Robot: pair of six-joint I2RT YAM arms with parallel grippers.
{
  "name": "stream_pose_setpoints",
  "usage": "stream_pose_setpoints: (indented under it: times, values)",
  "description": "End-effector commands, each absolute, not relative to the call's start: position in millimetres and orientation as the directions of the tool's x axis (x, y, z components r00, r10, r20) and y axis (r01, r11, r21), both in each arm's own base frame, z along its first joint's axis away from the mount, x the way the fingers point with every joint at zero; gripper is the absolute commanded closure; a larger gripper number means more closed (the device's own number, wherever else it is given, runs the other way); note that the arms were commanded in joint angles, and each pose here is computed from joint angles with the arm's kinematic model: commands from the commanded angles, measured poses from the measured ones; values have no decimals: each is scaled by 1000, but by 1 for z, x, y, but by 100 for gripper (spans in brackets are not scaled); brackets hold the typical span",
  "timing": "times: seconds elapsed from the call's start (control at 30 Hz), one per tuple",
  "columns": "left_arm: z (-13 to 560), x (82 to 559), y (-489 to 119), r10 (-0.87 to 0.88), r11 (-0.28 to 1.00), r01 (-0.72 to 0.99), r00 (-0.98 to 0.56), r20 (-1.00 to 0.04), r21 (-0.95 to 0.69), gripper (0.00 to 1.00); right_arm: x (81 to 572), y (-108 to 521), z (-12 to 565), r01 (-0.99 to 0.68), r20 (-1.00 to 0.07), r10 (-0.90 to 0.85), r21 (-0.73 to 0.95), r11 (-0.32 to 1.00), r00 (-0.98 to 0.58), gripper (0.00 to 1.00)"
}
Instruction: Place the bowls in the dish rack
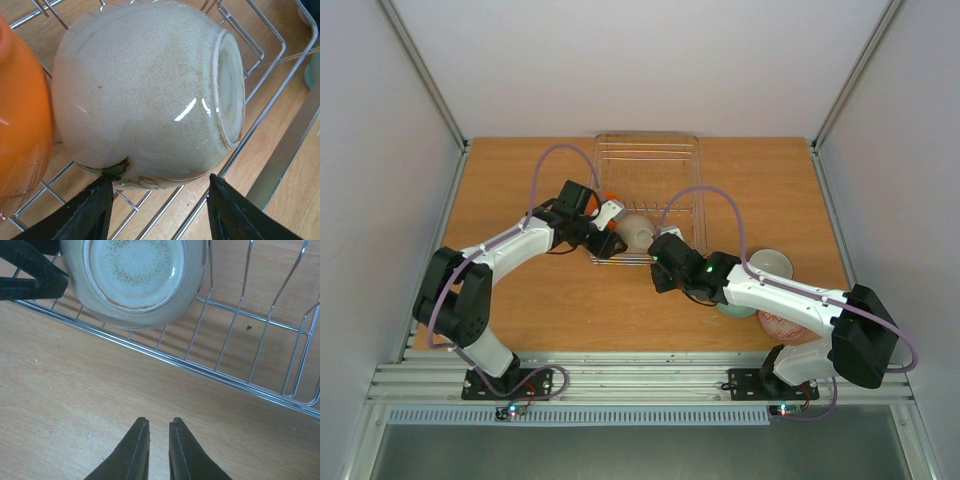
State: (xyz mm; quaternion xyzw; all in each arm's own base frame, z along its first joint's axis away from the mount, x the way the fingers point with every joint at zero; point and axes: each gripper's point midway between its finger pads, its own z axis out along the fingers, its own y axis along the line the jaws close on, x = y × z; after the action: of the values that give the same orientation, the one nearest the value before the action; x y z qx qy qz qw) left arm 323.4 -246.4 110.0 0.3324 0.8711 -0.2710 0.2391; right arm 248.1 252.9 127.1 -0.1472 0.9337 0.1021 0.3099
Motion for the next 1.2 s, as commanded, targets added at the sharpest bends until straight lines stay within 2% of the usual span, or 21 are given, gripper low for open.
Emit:
stream_pose_setpoints:
  times: [0.0, 0.27, 0.37, 0.43, 0.5, 0.57, 0.63, 0.93, 1.17]
  values:
    - [112, 296, -261, 472, 528, 750, -650, -596, -399, 49, 251, 256, 132, -329, -626, -190, 113, 938, -756, 87]
    - [132, 284, -273, 424, 432, 777, -623, -658, -458, 54, 251, 253, 132, -319, -629, -184, 108, 942, -755, 87]
    - [131, 296, -266, 426, 501, 769, -618, -661, -397, 54, 251, 254, 131, -320, -629, -185, 108, 941, -755, 87]
    - [126, 311, -255, 423, 593, 737, -627, -654, -323, 51, 251, 254, 130, -320, -628, -185, 108, 941, -756, 87]
    - [119, 321, -246, 425, 654, 705, -643, -637, -276, 42, 251, 254, 129, -320, -627, -186, 107, 941, -756, 87]
    - [113, 325, -241, 432, 681, 682, -667, -607, -266, 33, 251, 254, 129, -320, -628, -185, 107, 941, -756, 87]
    - [109, 328, -241, 437, 692, 671, -682, -586, -267, 28, 251, 253, 128, -319, -627, -186, 105, 942, -757, 87]
    - [111, 340, -241, 404, 728, 634, -704, -585, -260, 25, 249, 249, 124, -308, -623, -182, 99, 946, -760, 87]
    - [94, 334, -247, 409, 725, 604, -765, -498, -332, 25, 249, 246, 124, -302, -627, -177, 98, 948, -759, 87]
